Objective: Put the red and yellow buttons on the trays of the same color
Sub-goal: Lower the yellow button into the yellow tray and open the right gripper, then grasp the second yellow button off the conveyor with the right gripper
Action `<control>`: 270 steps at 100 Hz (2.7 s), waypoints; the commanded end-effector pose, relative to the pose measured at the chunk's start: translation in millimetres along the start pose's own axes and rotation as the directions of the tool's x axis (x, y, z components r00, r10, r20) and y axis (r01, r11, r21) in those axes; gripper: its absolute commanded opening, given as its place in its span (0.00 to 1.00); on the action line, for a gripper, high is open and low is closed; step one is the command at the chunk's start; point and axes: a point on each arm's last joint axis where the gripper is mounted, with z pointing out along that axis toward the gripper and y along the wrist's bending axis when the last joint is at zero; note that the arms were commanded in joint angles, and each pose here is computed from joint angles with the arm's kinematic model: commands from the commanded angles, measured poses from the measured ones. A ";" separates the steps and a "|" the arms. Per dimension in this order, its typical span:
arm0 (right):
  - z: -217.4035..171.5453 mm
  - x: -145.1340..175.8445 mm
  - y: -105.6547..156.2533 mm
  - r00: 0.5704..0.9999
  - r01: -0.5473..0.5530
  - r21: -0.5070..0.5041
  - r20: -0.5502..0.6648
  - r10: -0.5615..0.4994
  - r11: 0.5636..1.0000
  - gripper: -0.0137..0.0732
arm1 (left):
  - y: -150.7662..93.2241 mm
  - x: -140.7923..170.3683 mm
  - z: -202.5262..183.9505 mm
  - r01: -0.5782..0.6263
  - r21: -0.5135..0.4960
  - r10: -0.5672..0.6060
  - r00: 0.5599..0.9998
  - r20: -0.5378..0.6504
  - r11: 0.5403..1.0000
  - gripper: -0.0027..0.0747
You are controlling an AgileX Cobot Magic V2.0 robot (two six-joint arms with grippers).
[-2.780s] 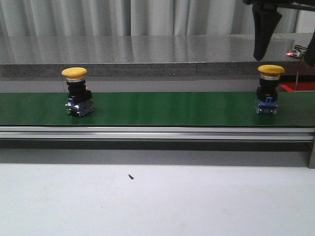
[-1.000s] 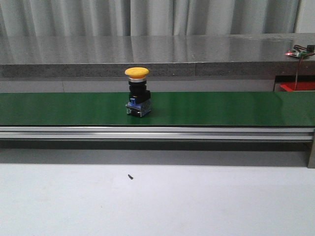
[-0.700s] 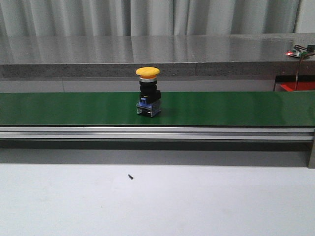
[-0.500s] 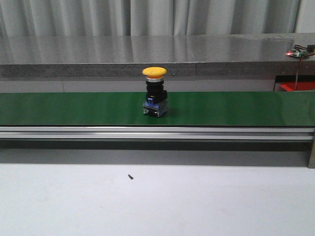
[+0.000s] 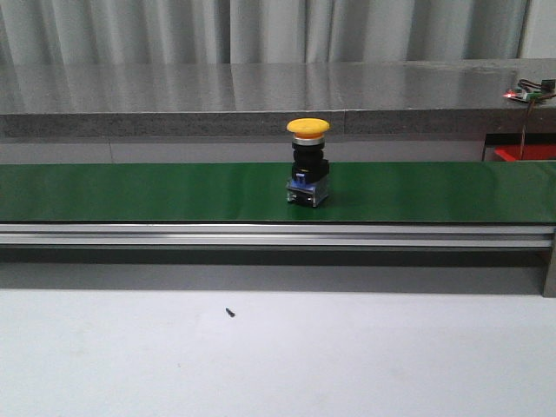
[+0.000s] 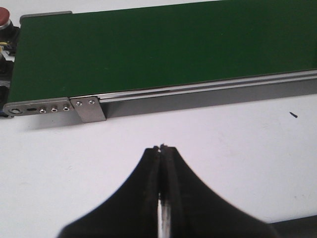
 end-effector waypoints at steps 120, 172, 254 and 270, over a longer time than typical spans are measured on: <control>-183.6 115.9 159.3 0.862 0.405 -0.183 0.403 -0.308 0.896 0.76 | -1.1 -11.9 -5.3 0.009 0.003 -0.009 0.996 0.086 1.000 0.01; -148.7 102.1 192.7 0.943 0.298 -0.333 0.247 -0.223 0.895 0.76 | -1.1 -11.9 -5.3 0.009 0.003 -0.009 0.996 0.086 1.000 0.01; -71.8 68.7 190.8 0.976 0.210 -0.117 0.086 -0.201 0.971 0.72 | -1.1 -11.9 -5.3 0.009 0.003 -0.009 0.996 0.086 1.000 0.01; -68.9 67.2 189.1 0.976 0.210 -0.102 0.078 -0.202 0.972 0.53 | -1.1 -11.9 -5.3 0.009 0.003 -0.009 0.996 0.086 1.000 0.01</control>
